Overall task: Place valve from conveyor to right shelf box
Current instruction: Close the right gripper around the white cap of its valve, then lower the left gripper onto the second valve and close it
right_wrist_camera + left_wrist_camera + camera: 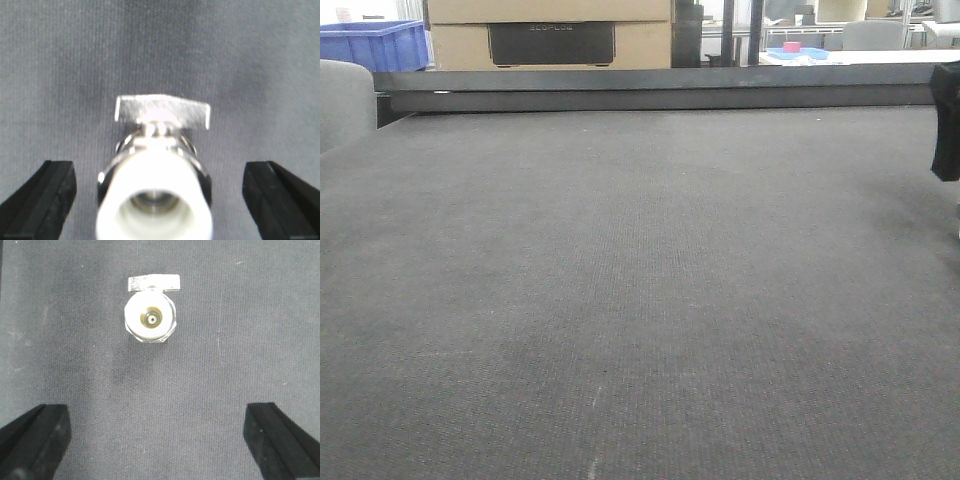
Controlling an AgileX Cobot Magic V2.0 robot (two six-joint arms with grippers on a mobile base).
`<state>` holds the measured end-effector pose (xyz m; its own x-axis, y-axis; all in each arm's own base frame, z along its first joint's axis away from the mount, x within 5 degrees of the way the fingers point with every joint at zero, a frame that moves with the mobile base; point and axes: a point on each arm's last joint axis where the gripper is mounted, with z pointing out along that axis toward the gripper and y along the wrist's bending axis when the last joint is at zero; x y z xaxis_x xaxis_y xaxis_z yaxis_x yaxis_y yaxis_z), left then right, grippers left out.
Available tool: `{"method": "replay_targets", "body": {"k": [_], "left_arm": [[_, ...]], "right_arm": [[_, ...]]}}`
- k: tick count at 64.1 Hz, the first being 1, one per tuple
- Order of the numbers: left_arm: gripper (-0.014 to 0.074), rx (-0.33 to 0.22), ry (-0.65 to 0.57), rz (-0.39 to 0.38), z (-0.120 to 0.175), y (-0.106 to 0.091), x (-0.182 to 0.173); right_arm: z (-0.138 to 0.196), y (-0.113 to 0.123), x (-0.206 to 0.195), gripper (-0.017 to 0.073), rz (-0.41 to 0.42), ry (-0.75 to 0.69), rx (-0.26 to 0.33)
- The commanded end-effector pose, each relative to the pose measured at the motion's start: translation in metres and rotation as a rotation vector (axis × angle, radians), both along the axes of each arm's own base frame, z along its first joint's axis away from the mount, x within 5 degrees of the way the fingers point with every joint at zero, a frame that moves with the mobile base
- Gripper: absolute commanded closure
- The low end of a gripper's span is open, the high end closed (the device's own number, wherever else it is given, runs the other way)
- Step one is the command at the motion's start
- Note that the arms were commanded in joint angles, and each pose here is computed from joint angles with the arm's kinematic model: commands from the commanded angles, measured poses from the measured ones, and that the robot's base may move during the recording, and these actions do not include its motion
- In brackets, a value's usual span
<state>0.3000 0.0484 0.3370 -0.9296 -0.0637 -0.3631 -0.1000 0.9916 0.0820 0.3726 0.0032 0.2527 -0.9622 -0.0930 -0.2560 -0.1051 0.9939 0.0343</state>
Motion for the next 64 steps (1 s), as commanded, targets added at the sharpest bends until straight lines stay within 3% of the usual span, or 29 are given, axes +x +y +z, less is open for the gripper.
{"method": "replay_targets", "body": {"k": [1, 16, 20, 26, 39, 51, 64], "left_arm": [[-0.0009, -0.001, -0.018, -0.002, 0.002, 0.001, 0.001], [-0.0009, 0.0, -0.026, -0.002, 0.003, 0.001, 0.002], [-0.0009, 0.0, -0.028, -0.002, 0.003, 0.001, 0.002], [-0.0009, 0.0, -0.028, -0.002, 0.003, 0.001, 0.002], [-0.0009, 0.0, -0.026, -0.002, 0.003, 0.001, 0.002], [-0.0009, -0.002, -0.005, -0.001, 0.004, 0.001, 0.0], [-0.0009, -0.025, -0.03, -0.022, 0.021, 0.017, 0.012]], "right_arm": [[-0.001, 0.0, 0.004, 0.0001, 0.013, -0.013, -0.006], [-0.006, 0.0, 0.006, 0.0004, 0.02, -0.003, -0.008], [-0.008, 0.0, 0.007, 0.0042, 0.02, 0.002, -0.008], [-0.009, 0.0, 0.007, 0.0178, 0.02, 0.002, -0.008], [-0.01, 0.0, 0.007, 0.0727, 0.02, 0.004, -0.008], [0.016, 0.001, -0.002, 0.072, 0.017, -0.064, 0.002], [0.057, 0.01, -0.028, 0.072, -0.002, -0.188, 0.093]]}}
